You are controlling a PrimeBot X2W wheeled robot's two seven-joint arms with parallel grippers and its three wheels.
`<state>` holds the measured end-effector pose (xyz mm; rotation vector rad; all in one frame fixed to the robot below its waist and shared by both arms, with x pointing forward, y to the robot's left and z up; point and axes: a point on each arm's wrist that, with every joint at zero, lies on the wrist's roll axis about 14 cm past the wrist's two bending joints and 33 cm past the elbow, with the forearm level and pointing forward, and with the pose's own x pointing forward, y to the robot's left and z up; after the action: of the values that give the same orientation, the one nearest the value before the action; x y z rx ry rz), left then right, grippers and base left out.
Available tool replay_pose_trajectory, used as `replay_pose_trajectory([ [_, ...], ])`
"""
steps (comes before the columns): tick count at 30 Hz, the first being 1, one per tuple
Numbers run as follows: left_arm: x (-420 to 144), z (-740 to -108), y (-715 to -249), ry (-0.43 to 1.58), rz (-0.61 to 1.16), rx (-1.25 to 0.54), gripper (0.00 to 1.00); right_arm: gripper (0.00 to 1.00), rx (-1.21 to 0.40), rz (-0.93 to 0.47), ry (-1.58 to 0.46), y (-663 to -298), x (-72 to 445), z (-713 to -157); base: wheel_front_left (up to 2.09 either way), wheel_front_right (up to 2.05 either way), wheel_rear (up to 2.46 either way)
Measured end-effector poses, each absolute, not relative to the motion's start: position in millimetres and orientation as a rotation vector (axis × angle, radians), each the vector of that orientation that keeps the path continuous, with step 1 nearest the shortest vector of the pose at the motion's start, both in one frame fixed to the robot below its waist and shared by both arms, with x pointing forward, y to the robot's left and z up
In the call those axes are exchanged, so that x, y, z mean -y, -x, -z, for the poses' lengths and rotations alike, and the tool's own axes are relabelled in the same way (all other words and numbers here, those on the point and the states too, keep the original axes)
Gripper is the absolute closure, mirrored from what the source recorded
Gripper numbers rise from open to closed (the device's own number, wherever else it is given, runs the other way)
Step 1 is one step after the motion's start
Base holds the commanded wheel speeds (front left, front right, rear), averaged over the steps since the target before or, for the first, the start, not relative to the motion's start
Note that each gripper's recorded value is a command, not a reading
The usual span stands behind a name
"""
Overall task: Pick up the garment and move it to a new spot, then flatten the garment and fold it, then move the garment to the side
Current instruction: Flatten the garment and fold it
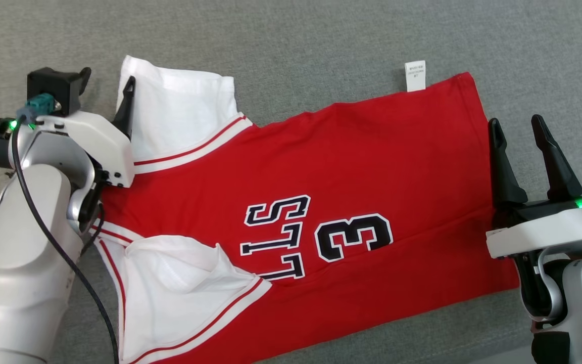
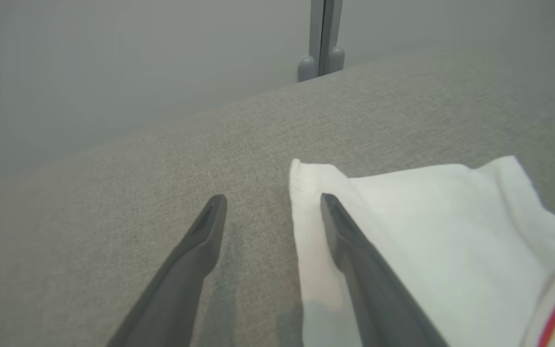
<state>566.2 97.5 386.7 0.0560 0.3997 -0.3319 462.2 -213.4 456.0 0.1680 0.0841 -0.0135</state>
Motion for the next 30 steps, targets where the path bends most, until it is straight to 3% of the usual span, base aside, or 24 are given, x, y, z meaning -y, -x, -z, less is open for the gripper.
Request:
replay_pose_trajectory([
  [13, -80, -361, -583, -0.118, 0.401, -0.460, 0.03, 0.00, -0.111, 0.056, -0.155, -459, 225, -442, 0.00, 0.00, 0.00],
  [14, -78, -361, -582, -0.119, 0.410, -0.463, 0.49, 0.00, -0.112, 0.057, -0.155, -459, 225, -442, 0.00, 0.00, 0.00],
  [15, -77, -361, -581, -0.121, 0.414, -0.464, 0.54, 0.00, -0.113, 0.058, -0.156, -459, 225, -442, 0.00, 0.00, 0.00],
  [16, -76, -361, -580, -0.121, 0.421, -0.465, 0.89, 0.00, -0.114, 0.058, -0.156, -459, 225, -441, 0.00, 0.00, 0.00],
  [17, -76, -360, -579, -0.122, 0.423, -0.466, 1.00, 0.00, -0.114, 0.057, -0.157, -459, 224, -441, 0.00, 0.00, 0.00],
  [21, -75, -363, -577, -0.102, 0.429, -0.451, 1.00, 0.00, -0.114, 0.052, -0.156, -460, 222, -442, 0.00, 0.00, 0.00],
  [30, -78, -419, -583, 0.031, 0.405, -0.236, 1.00, 0.00, -0.143, 0.033, -0.170, -474, 222, -442, 0.00, 0.00, 0.00],
])
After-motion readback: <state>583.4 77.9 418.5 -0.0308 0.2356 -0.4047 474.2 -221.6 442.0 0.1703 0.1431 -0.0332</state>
